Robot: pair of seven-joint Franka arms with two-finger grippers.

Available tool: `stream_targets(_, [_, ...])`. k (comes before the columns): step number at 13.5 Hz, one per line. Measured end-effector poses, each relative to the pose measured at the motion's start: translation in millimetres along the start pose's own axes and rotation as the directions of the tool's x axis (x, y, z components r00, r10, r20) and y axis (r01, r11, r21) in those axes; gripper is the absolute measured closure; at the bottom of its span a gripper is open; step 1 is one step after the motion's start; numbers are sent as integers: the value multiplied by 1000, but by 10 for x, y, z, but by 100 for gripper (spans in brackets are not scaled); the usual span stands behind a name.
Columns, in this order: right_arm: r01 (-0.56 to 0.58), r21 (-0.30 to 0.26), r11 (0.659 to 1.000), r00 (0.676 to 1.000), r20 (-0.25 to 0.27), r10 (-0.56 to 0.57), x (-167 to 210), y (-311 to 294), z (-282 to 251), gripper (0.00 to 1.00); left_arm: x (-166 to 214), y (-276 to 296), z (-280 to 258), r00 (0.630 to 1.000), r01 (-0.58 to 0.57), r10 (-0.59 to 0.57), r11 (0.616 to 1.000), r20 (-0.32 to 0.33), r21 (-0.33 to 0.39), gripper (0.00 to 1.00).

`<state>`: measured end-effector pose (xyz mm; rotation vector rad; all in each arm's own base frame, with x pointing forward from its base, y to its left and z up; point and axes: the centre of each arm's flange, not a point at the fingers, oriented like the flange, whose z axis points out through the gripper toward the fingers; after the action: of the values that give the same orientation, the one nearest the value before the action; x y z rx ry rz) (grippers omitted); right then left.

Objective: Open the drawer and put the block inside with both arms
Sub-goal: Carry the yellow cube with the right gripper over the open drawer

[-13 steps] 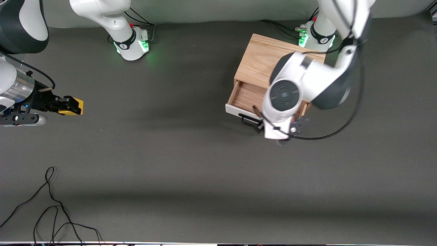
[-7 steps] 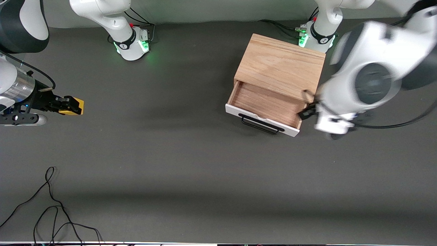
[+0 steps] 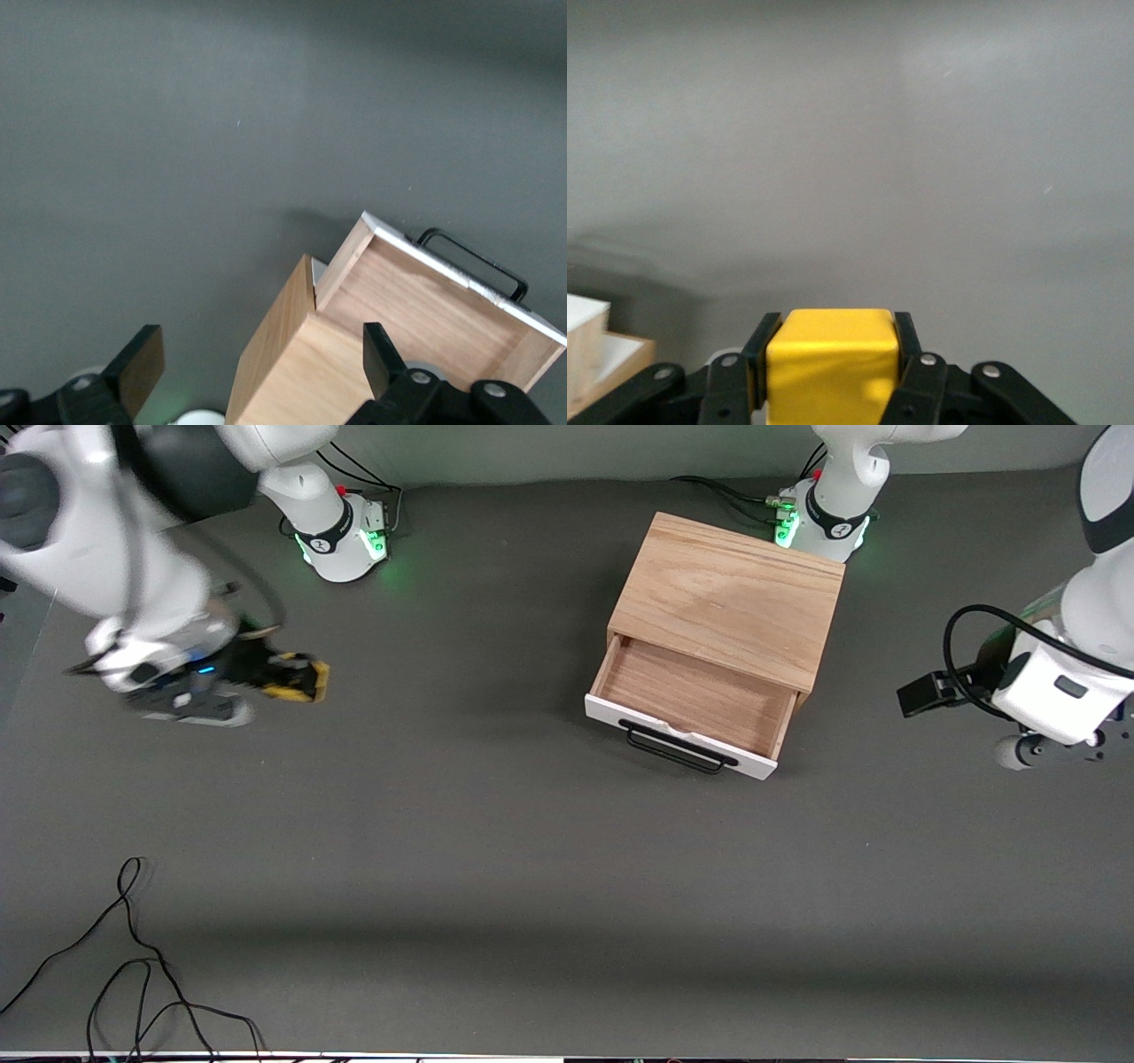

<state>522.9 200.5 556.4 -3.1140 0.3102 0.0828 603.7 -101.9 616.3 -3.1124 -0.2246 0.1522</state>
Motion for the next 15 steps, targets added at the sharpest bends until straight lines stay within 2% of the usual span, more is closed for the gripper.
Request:
stream_targets(5, [-157, 11, 988, 987, -31, 157, -712, -1399, 105, 45, 19, 2, 66, 992, -129, 129, 992, -4, 0, 0])
stream_targets(10, [-301, 9, 953, 952, -51, 301, -1113, -2615, 525, 45, 52, -172, 94, 989, -148, 148, 989, 6, 0, 0])
stream_targets(15, [-395, 86, 915, 913, -73, 401, -1319, -3426, 956, 45, 54, -413, 79, 989, -147, 147, 989, -1, -5, 0])
